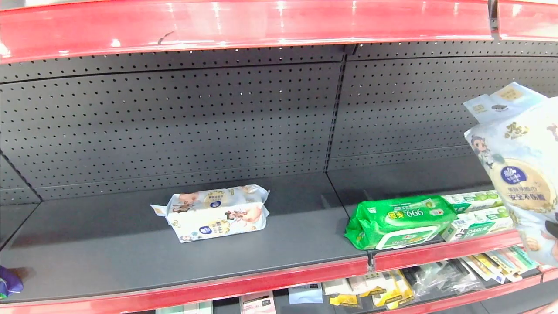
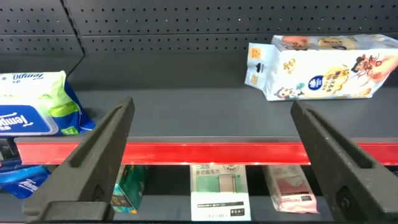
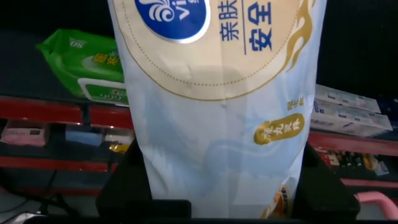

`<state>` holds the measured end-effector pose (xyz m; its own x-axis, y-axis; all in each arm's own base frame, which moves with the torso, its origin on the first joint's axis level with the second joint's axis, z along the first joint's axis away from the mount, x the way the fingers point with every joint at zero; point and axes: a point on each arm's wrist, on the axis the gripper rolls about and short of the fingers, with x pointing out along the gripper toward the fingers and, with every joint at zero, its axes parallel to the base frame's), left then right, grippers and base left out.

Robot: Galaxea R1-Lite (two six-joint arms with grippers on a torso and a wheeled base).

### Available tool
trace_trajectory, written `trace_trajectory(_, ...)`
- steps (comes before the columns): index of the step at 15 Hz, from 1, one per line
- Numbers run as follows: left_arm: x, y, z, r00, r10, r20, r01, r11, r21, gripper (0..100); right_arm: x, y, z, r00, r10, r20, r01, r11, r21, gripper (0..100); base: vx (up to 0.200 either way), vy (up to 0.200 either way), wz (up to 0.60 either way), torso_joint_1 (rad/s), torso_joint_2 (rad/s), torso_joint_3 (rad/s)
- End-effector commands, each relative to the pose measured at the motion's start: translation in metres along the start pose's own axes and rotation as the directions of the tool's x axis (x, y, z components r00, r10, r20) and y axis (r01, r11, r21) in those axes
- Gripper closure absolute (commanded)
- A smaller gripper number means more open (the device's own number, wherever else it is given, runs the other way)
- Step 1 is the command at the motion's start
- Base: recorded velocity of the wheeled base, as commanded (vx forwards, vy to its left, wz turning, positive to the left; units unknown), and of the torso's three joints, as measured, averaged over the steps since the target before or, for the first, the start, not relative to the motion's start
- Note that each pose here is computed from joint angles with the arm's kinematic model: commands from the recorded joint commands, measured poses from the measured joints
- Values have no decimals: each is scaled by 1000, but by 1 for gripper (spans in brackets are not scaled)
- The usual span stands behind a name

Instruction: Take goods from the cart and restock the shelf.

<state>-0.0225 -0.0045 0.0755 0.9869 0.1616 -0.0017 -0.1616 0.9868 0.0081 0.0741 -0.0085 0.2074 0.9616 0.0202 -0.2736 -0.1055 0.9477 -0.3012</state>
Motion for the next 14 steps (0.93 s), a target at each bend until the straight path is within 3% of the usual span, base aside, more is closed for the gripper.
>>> trace_trajectory(1, 0, 0, 0, 1000, -10, 0, 10, 1000, 4, 0, -15, 11, -17, 999, 31, 40, -30, 1000, -7, 100, 0, 0, 0, 0, 0, 0)
trace_trajectory(5, 2, 1, 1, 999, -29, -26, 29, 1000, 5, 0, -27, 24, -47, 999, -2, 37, 2, 1000, 9, 100, 0, 0, 0, 0, 0, 0)
trace_trajectory(8, 4, 1, 5, 998, -42, -49, 42, 999, 6, 0, -39, 30, -55, 996, -21, 86, 19, 1000, 16, 100, 0, 0, 0, 0, 0, 0)
trace_trajectory(9, 5, 1, 26, 998, -52, -35, 52, 999, 5, 0, -40, 30, -56, 996, -17, 85, 16, 1000, 14, 100, 0, 0, 0, 0, 0, 0)
trace_trajectory(10, 32, 1, 93, 994, -43, -101, 36, 997, -75, 0, -44, 32, -59, 996, -17, 85, 16, 1000, 12, 100, 0, 0, 0, 0, 0, 0)
trace_trajectory(11, 46, 1, 108, 991, -50, -125, 35, 993, -117, 0, -45, 34, -62, 997, -17, 81, 16, 1000, 15, 100, 0, 0, 0, 0, 0, 0)
trace_trajectory(13, 85, 0, 111, 975, -53, -215, 52, 999, -9, 0, -51, 39, -73, 994, -39, 105, 37, 999, 18, 100, 0, 0, 0, 0, 0, 0)
trace_trajectory(14, 100, -1, 107, 963, -50, -266, 52, 999, 0, 0, -52, 41, -76, 993, -57, 106, 55, 998, 23, 100, 0, 0, 0, 0, 0, 0)
